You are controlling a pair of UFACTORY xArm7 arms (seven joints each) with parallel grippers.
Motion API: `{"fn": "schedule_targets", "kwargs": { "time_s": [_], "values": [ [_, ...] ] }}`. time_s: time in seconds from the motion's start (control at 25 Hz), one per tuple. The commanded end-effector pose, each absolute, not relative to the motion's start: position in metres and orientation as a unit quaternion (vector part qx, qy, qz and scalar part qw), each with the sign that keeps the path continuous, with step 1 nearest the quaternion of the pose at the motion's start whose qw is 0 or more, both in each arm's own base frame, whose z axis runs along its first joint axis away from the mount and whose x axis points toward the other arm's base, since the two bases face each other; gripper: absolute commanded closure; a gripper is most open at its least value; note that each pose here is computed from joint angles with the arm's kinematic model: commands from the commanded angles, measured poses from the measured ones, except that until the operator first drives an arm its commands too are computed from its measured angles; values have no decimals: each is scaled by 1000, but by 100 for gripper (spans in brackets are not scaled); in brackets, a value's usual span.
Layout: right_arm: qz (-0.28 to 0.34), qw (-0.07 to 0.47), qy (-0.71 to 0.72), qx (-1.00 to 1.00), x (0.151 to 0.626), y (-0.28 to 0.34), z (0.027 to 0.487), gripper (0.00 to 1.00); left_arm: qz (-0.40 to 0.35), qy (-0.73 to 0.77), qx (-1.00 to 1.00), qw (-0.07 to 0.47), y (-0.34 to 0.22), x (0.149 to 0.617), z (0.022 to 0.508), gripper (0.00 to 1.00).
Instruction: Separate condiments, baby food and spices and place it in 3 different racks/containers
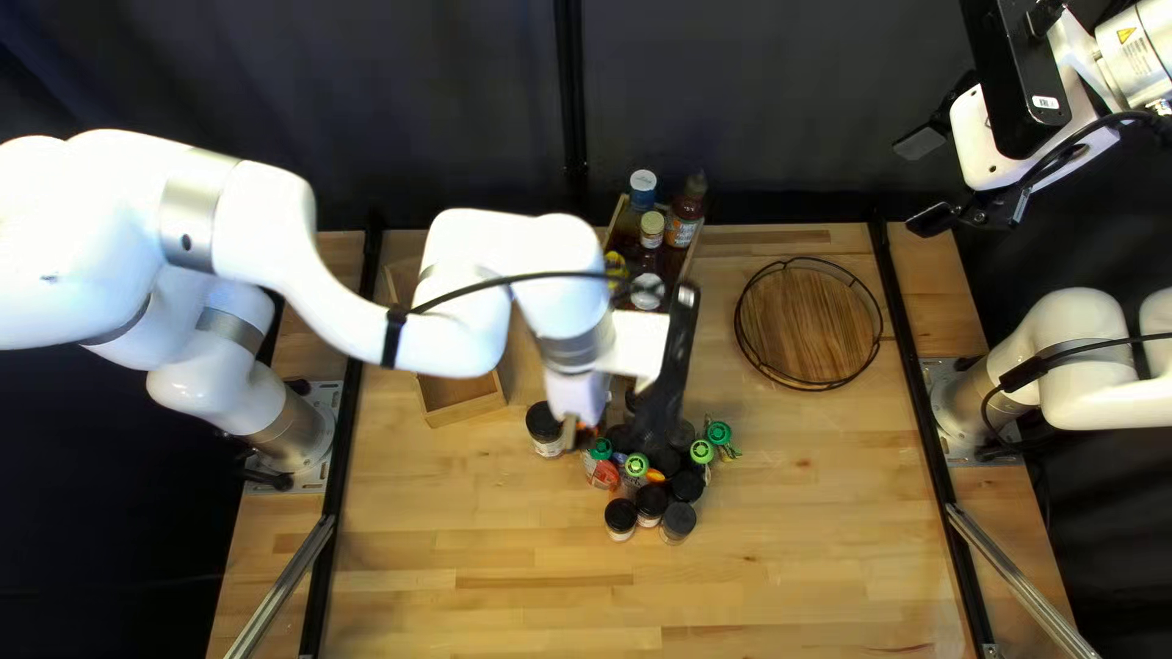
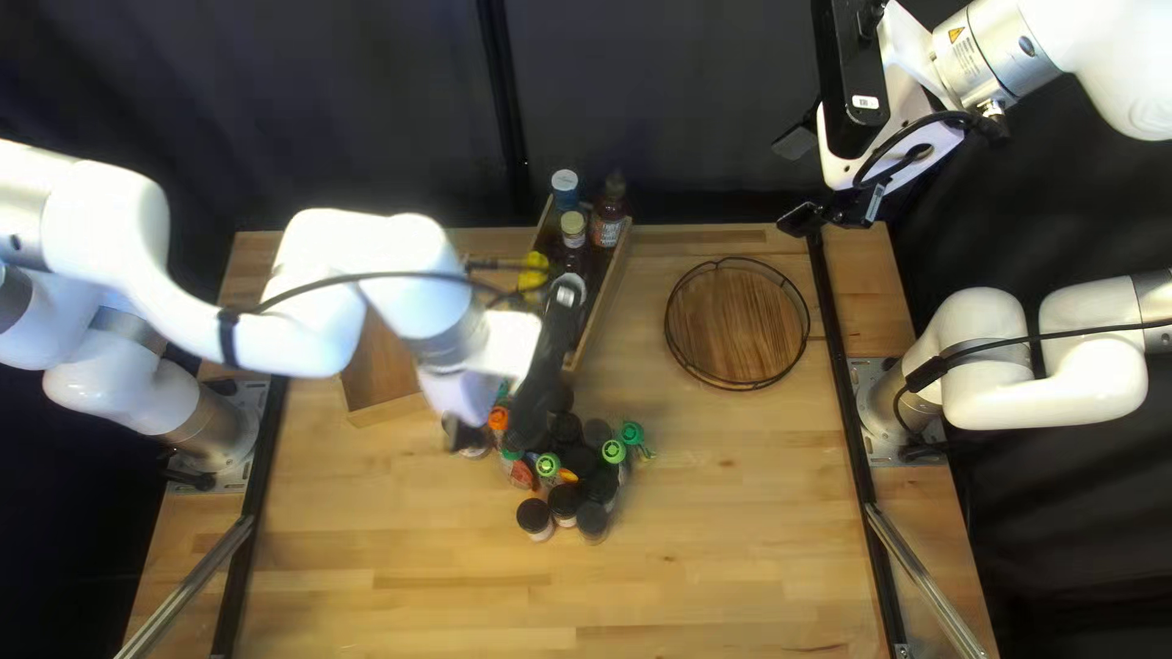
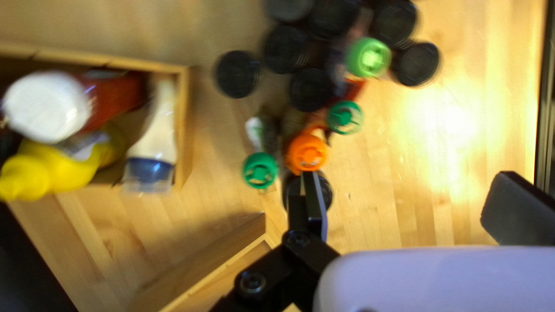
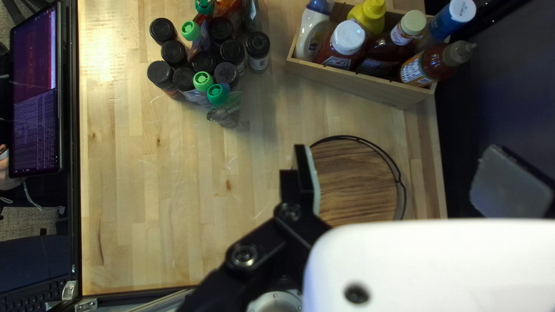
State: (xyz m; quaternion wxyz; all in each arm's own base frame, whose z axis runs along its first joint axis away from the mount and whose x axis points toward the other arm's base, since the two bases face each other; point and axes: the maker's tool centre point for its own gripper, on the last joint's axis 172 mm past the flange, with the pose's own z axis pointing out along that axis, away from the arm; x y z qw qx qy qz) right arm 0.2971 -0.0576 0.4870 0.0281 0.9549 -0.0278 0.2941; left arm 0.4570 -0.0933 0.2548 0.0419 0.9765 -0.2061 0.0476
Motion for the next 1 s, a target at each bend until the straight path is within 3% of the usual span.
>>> {"fn": "schedule_targets", "kwargs": {
  "time_s": [0.04, 0.28, 0.56, 1.0],
  "values": [
    [294, 28, -28, 955, 297, -58, 487, 0, 48, -245, 968, 40, -90, 432, 240, 0],
    [294, 28, -28, 955, 297, -58, 487, 0, 55, -207, 977, 18, -59, 415, 228, 0],
    [294, 28, -28, 955, 297, -58, 487, 0, 55, -148, 987, 2, -26, 440, 218, 0],
    [294, 28, -28, 955, 297, -58, 487, 0, 55, -274, 960, 2, 4, 436, 194, 0]
  ]
}}
